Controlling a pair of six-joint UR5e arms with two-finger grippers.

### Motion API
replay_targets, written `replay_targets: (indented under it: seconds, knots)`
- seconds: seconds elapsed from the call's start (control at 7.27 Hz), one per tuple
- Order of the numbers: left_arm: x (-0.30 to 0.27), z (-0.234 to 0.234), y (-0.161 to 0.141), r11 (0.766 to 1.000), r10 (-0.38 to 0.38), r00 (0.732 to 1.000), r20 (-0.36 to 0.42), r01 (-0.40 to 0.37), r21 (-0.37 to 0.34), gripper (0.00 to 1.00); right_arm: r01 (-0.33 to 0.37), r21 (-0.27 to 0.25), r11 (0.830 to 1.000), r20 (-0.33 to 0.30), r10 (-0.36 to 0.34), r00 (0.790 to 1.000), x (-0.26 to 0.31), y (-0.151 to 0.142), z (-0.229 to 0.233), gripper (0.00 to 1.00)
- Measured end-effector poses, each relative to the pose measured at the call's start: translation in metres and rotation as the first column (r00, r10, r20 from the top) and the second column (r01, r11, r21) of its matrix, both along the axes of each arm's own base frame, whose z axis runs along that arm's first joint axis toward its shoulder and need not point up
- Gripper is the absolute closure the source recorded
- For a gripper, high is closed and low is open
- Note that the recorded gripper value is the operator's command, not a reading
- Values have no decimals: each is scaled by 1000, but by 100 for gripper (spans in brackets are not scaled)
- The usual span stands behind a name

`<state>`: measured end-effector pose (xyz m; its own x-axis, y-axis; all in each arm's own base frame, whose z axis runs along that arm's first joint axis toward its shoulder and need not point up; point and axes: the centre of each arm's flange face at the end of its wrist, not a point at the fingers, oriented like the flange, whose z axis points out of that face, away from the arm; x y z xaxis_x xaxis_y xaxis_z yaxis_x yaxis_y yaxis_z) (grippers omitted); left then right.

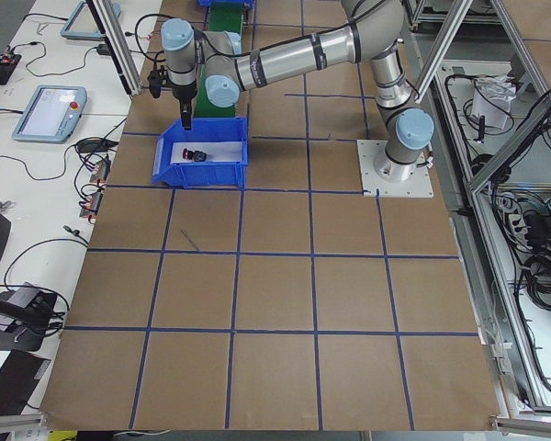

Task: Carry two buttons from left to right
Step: 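Move the left gripper back down into the blue bin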

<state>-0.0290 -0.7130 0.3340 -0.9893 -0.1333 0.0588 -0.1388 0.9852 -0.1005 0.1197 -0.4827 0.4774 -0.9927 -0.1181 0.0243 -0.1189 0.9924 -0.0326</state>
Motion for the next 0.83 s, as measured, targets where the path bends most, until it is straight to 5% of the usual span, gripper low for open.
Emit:
replay_targets:
  seconds: [0.83]
  knots:
    - [27, -54, -11, 993, -113, 994, 7, 112, 42, 17, 27, 4, 1000, -2, -27, 1000, 0, -3, -4, 0]
